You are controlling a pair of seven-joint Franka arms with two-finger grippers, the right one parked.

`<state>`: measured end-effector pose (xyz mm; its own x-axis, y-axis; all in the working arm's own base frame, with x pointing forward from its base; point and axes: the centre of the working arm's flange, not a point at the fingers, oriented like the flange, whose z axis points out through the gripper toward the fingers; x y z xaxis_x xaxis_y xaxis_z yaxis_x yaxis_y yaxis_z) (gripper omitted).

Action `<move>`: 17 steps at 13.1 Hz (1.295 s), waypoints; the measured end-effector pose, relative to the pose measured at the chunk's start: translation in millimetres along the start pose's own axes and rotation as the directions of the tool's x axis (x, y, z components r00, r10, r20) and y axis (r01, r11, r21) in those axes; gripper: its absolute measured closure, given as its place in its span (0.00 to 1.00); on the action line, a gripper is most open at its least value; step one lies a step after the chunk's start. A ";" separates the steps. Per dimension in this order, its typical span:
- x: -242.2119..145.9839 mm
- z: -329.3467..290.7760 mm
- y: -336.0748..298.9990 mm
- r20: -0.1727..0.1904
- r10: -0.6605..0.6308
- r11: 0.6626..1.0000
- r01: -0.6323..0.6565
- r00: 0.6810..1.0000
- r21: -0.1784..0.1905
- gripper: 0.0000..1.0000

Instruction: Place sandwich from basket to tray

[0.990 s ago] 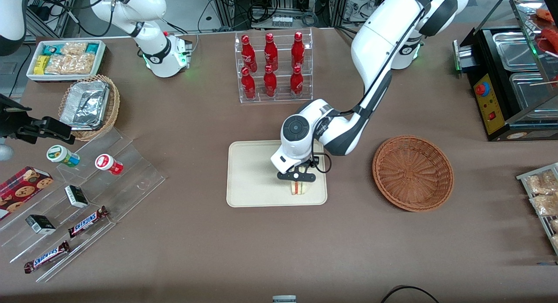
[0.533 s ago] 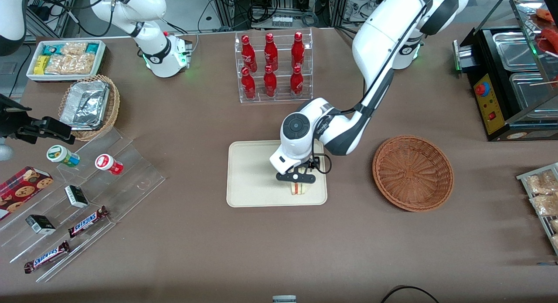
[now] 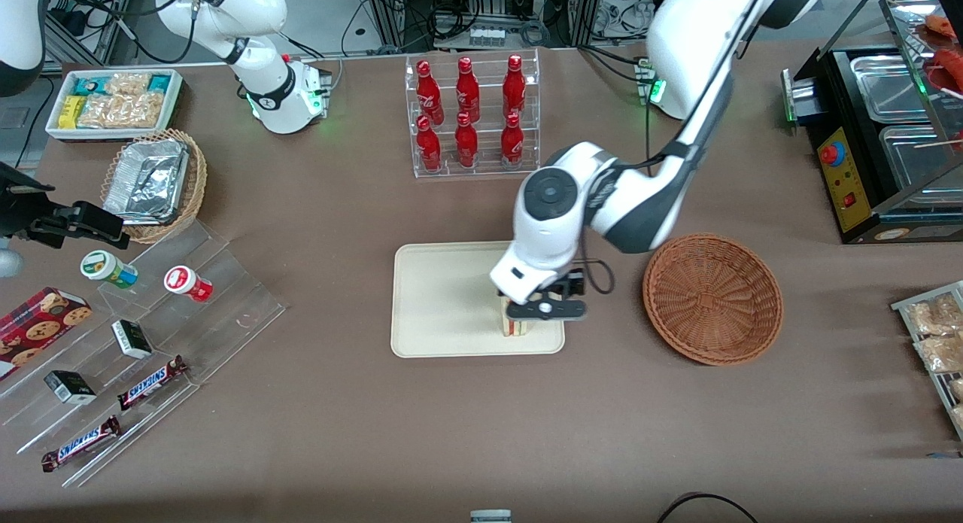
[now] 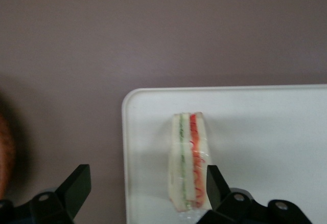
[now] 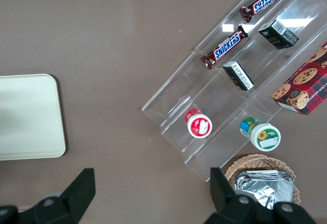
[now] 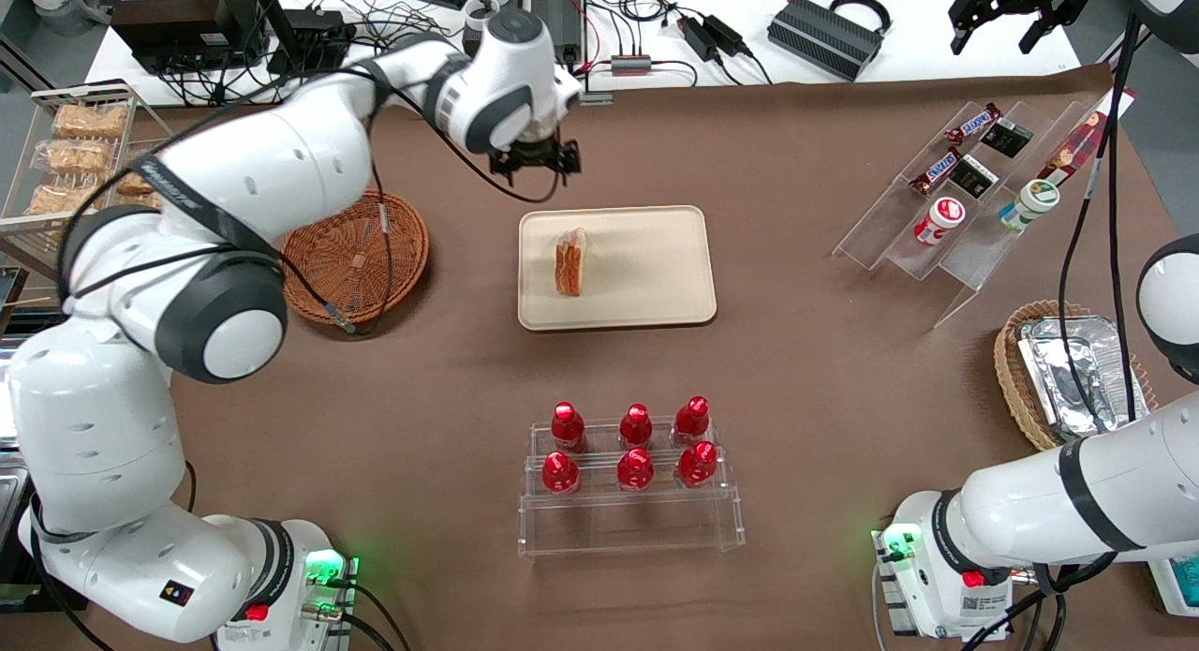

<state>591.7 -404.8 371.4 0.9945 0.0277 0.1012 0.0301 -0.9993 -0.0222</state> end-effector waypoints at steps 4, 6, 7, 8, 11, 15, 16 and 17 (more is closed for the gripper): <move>40.8 -42.6 -84.6 0.034 -0.087 0.996 0.088 0.996 -0.007 0.00; 53.8 -63.2 -133.9 0.077 -0.083 0.996 0.084 0.994 -0.004 0.00; 58.0 -73.6 -158.0 0.095 -0.080 0.997 0.080 0.992 0.004 0.00; 59.9 -84.3 -179.7 0.116 -0.072 0.997 0.071 0.991 0.008 0.00; 58.2 -118.7 -240.7 0.170 -0.032 0.999 0.028 0.985 0.027 0.00; 42.2 -170.0 -304.9 0.215 -0.058 0.997 0.047 0.975 0.055 0.00; 35.3 -183.2 -311.5 0.222 -0.067 0.997 0.054 0.973 0.062 0.00; 28.1 -196.0 -314.8 0.225 -0.072 0.996 0.058 0.972 0.068 0.00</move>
<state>590.4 -94.4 576.2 0.9868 0.1043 -0.1237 0.0943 -0.9920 -0.0840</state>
